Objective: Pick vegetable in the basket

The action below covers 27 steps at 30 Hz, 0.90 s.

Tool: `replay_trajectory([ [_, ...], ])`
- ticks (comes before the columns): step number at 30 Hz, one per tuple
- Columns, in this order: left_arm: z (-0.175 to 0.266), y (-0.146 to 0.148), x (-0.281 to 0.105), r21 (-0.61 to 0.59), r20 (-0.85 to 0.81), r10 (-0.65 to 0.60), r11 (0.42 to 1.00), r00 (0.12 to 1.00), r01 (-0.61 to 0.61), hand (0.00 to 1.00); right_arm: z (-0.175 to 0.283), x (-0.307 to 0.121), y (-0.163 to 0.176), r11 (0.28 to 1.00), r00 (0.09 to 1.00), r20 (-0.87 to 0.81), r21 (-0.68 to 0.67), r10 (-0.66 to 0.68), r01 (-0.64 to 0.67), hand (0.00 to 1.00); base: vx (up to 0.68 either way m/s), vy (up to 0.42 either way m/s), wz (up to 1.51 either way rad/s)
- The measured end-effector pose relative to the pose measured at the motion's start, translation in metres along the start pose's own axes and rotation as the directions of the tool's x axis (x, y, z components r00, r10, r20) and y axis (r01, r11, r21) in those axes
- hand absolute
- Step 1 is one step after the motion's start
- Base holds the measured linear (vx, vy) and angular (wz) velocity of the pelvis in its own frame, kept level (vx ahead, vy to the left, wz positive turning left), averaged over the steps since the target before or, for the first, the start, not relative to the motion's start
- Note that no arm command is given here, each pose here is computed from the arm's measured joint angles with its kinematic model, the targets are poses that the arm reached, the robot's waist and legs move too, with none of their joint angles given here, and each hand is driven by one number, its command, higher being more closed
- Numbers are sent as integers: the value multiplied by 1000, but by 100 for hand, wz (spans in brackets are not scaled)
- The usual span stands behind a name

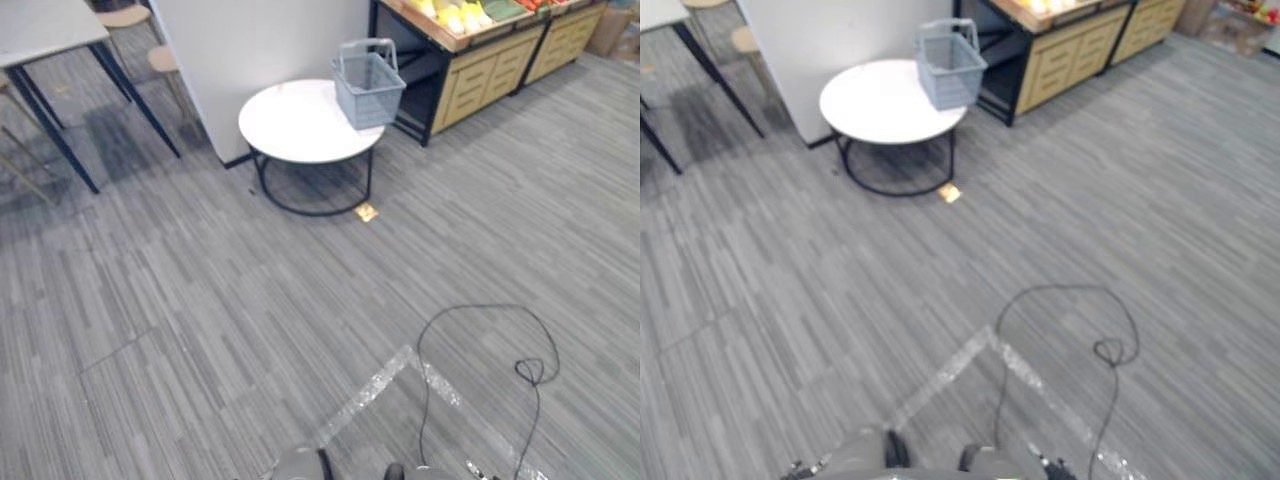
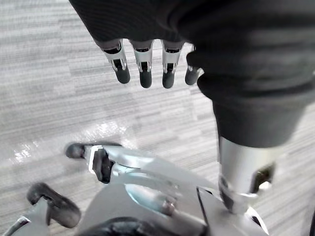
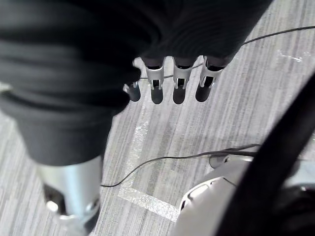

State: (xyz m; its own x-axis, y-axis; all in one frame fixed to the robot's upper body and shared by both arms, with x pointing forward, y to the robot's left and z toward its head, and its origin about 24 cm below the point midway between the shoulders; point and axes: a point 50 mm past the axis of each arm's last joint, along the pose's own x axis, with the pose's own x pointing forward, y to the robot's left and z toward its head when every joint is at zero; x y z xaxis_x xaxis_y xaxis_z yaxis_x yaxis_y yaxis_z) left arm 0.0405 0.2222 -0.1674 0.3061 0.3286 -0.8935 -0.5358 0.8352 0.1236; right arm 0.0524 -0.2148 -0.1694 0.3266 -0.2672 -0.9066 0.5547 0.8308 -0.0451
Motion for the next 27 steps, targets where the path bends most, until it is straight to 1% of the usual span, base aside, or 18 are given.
replay_trajectory([
  [4,1,-4,0,0,6,-12,1000,1000,12,0,22,4,13,999,997,68,-19,35,-34,0,238,109,-20],
  [6,-1,-7,-1,-5,3,-19,1000,1000,19,0,40,6,27,997,989,128,-44,73,-68,0,301,216,-39],
  [9,-9,-8,-3,-21,-13,-16,1000,1000,16,0,44,5,35,992,981,162,-83,104,-91,0,502,412,-38],
  [10,-9,-4,-3,-19,-13,-7,1000,1000,7,0,43,4,38,992,981,160,-78,110,-99,0,607,447,-56],
  [12,1,3,-1,-19,29,15,1000,999,-15,0,35,2,60,987,977,140,-49,160,-155,0,485,267,-31],
  [13,3,4,-1,-16,33,17,1000,999,-16,0,33,1,63,986,977,132,-40,166,-162,0,577,335,3],
  [16,7,8,1,-1,35,26,1000,999,-26,0,23,2,58,989,985,87,-16,148,-147,0,641,337,-3],
  [20,11,10,2,104,36,1,995,999,-5,0,19,2,49,990,988,75,-39,138,-136,0,496,220,-6],
  [22,19,5,4,124,55,-15,992,998,8,0,25,3,47,990,986,94,-45,138,-134,0,473,135,1],
  [25,26,-4,5,109,71,-32,994,997,24,0,33,4,44,992,984,128,-26,125,-123,0,434,25,17],
  [27,27,-12,5,73,84,-46,997,995,40,0,37,4,41,993,981,152,-11,116,-116,0,392,-94,33],
])
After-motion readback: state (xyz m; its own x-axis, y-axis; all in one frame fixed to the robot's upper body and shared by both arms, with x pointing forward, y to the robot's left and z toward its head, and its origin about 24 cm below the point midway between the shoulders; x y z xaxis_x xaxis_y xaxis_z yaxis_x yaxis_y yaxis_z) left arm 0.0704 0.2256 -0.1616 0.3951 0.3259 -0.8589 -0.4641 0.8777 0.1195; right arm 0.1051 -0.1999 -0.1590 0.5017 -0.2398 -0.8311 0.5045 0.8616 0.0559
